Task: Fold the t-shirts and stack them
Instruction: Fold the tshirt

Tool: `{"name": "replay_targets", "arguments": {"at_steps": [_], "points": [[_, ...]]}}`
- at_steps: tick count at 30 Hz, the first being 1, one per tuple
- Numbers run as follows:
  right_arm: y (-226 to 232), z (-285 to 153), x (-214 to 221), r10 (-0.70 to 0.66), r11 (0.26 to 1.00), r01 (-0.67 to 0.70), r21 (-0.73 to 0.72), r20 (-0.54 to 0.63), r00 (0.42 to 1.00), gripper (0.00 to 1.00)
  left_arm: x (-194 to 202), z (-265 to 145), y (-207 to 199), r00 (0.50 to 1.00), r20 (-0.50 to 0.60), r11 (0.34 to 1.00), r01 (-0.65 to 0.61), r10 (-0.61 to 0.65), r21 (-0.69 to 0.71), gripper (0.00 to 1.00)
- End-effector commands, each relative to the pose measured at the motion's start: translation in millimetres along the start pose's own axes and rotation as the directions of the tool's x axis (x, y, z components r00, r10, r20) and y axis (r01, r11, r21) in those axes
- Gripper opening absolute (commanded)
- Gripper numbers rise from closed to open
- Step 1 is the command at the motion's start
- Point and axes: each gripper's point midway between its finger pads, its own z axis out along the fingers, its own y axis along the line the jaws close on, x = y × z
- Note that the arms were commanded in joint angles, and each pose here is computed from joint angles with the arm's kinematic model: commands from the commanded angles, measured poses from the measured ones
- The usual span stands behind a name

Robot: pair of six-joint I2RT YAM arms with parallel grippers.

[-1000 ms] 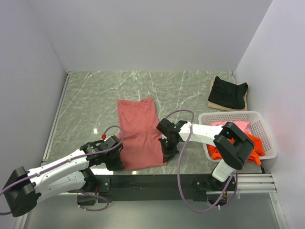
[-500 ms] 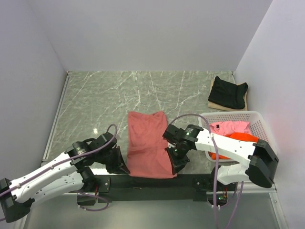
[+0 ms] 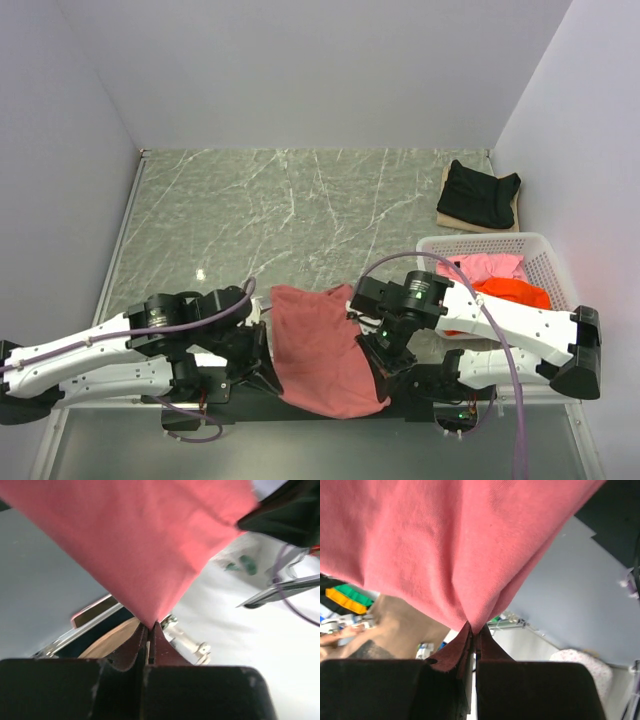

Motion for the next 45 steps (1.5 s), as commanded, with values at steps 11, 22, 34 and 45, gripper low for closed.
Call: {"name": "replay_targets", "arguments": {"at_steps": [11, 22, 34, 45], "points": [[0, -45, -85, 0.12, 0.993, -0.117, -0.027, 0.285, 0.951, 0.0, -57, 14, -22, 0.97, 0.215, 0.987, 0.087, -0.115, 0.136, 0.0], [-16, -59, -148, 0.086, 0.992, -0.112, 0.05, 0.366, 0.927, 0.0, -113, 2, 3, 0.917, 0.376, 0.989, 0.103, -0.136, 0.107, 0.0], [-21, -66, -205, 0.056, 0.99, -0.102, 0.095, 0.402, 0.914, 0.0, -151, -9, 24, 0.862, 0.49, 0.991, 0.127, -0.127, 0.034, 0.0], [-27, -73, -248, 0.055, 0.99, -0.104, 0.094, 0.423, 0.904, 0.0, -182, -9, 46, 0.834, 0.534, 0.987, 0.161, -0.138, 0.003, 0.0]]}}
